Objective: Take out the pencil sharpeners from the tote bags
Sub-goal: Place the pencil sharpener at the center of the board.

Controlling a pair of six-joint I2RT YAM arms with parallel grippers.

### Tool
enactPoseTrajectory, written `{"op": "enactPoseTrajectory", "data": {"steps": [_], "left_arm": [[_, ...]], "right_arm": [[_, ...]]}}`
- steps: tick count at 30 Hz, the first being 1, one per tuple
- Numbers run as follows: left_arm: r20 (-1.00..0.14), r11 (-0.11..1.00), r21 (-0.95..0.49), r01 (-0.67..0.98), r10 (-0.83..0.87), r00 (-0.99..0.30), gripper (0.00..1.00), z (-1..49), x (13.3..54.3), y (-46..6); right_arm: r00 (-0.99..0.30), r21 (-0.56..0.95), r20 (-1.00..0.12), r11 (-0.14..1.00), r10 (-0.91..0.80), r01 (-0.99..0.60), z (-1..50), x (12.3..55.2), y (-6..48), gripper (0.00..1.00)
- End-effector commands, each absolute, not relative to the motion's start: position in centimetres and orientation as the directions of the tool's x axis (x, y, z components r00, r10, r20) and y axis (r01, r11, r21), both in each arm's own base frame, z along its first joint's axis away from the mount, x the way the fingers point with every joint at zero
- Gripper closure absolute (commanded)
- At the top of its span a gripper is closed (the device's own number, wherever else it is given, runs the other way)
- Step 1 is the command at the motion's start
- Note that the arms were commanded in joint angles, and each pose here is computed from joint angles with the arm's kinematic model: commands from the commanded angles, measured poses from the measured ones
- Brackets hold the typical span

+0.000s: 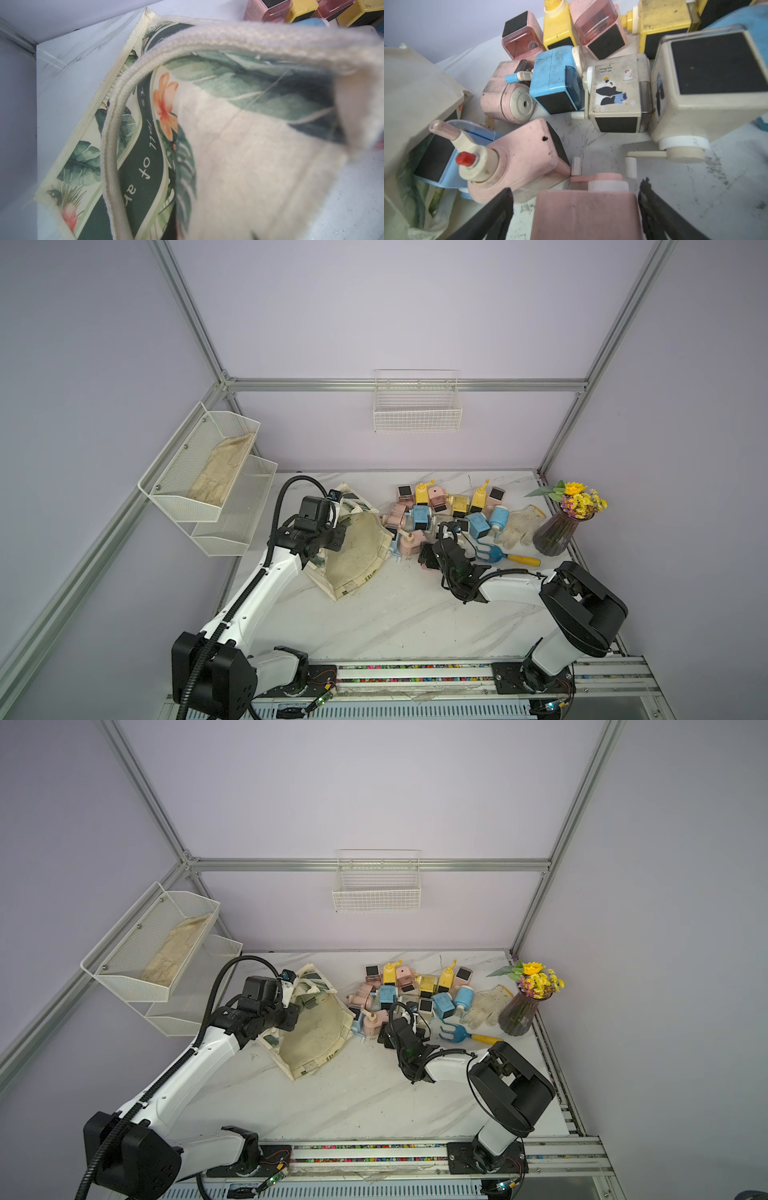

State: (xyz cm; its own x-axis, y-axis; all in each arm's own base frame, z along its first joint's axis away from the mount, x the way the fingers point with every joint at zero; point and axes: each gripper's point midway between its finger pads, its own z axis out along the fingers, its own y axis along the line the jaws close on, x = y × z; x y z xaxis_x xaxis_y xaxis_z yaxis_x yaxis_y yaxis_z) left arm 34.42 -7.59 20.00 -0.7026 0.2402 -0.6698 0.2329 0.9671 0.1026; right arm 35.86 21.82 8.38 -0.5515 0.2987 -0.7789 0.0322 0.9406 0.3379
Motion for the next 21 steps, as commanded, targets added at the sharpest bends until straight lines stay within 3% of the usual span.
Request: {"op": "enactPoseTrajectory", "data": {"steps": [1,8,13,17,21], "left_arm": [[-0.754,0.975,0.085,0.207,0.199,-0.627,1.0,24.3,35.8,-8.0],[-0.752,0.975,0.085,0.207,0.199,-0.629,1.0,24.2,35.8,-8.0],[-0.753,0.974,0.085,0.209,0.2,-0.627,1.0,24.3,35.8,-8.0],[-0.754,0.973,0.089,0.215,0.207,-0.623,1.0,24.3,35.7,-8.0],[-0.754,0.966,0.09,0.241,0.224,-0.617,1.0,24.3,35.5,-8.3]], "right_arm": [[-0.556,0.349,-0.77,0.936,0.312,0.041,8.3,35.9,21.7,0.03],[-0.538,0.349,-0.786,0.937,0.303,0.017,10.0,36.1,21.9,0.03],[-0.453,0.368,-0.843,0.925,0.289,-0.095,15.8,36.0,22.4,0.04],[-0.388,0.415,-0.876,0.857,0.287,-0.304,21.8,34.5,24.5,0.15],[-0.336,0.395,-0.913,0.715,0.234,-0.577,26.3,30.5,29.1,0.23]]}}
